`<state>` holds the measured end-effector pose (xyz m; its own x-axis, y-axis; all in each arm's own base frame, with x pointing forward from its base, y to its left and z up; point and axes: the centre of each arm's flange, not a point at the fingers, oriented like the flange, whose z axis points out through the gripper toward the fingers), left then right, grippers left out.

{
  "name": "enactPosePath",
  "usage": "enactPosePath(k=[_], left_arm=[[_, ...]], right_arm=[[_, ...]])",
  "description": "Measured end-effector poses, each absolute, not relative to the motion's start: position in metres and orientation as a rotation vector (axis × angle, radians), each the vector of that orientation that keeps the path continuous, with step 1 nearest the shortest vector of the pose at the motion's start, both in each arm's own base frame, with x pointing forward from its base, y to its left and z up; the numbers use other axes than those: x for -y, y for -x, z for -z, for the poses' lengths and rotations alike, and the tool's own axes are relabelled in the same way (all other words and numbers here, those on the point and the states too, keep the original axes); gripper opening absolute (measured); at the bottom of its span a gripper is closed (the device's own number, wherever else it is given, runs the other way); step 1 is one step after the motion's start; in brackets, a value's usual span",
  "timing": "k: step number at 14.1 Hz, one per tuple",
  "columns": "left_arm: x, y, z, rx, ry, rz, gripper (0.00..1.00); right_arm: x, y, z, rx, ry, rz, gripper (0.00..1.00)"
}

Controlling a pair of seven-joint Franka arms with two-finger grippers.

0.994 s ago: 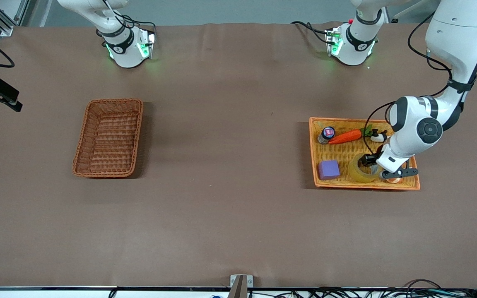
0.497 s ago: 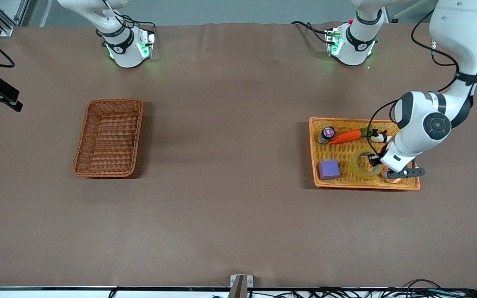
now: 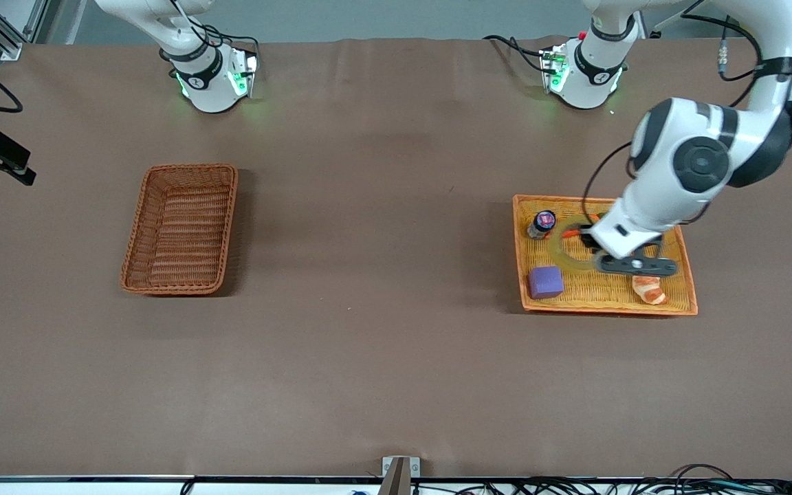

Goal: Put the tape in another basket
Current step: 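Lift the tape with the left gripper while the right gripper reaches over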

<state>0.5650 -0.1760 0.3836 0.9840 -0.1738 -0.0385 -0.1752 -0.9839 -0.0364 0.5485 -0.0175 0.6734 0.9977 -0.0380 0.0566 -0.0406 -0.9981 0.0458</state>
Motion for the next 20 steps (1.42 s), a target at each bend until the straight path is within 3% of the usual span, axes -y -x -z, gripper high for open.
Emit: enactPosePath(k=[8,11,14,20], left_arm=[[0.429,-0.554,-0.293,-0.33,3.228,-0.217,0.22],[0.482,-0.551,-0.245,-0.294,3.159,-0.155,0.22],[0.543,-0.521,-0.21,-0.364,3.094,-0.021,0.22],[0.587,-0.5,-0.207,-0.369,3.193,0.098,0.22]], right_arm=[[0.022,-0.553,-0.657,0.07,-3.093,-0.066,1.0],[0.023,-0.557,-0.636,0.071,-3.093,-0.033,1.0],[0.027,-0.557,-0.634,0.082,-3.093,-0.026,1.0],[0.026,-0.557,-0.635,0.081,-3.099,-0.031,1.0]])
